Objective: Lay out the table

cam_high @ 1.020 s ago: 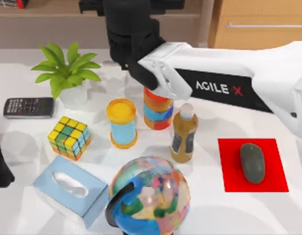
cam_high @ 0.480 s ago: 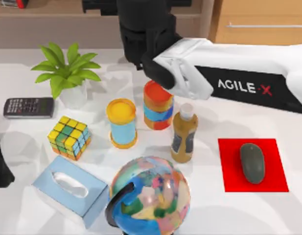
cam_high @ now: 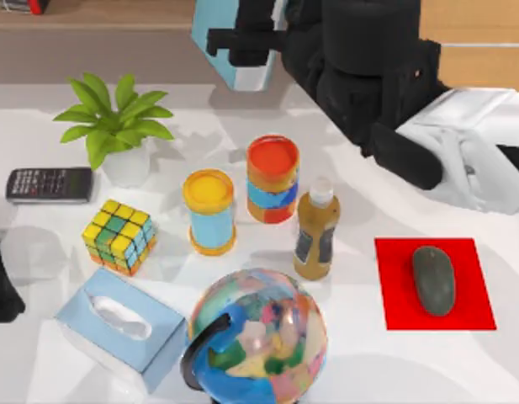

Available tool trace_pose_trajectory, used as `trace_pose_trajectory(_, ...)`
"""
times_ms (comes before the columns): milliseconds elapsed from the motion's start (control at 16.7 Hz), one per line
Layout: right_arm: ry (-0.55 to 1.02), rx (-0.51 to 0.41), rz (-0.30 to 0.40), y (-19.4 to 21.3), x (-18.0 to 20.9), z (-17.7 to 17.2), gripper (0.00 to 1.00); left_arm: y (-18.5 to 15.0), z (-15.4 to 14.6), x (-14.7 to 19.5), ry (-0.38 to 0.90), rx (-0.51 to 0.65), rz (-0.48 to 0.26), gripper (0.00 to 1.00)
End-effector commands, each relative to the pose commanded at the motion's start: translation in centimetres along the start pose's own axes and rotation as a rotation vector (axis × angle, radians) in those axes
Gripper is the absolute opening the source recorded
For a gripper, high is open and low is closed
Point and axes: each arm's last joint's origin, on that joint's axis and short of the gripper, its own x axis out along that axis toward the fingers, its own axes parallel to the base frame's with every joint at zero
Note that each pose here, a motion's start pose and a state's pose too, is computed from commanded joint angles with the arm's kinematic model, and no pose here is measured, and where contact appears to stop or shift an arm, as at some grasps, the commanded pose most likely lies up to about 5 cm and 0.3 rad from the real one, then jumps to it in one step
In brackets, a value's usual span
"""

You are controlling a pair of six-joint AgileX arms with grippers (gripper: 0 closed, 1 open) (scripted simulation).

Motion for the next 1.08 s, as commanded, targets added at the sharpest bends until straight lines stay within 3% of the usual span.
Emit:
trace_pose_trajectory(240,0.085,0.207,0.098,-4.2,-5.0,0.5,0.0,0.0,0.0,0.0,0.0,0.0,0.0,1.0)
trace_pose_trajectory(480,0.156,0.443,0.103,-9.8,-8.4,-0.2,0.0,0.0,0.0,0.0,0.0,0.0,0.0,1.0)
trace_pose_trajectory(780,0.157,0.778,-0.063,-18.9,-10.3,-1.5,0.0,0.0,0.0,0.0,0.0,0.0,0.0,1.0)
trace_pose_trajectory(1080,0.003,1.09,-0.266,-29.0,-12.1,-1.4,0.0,0.0,0.0,0.0,0.0,0.0,0.0,1.0)
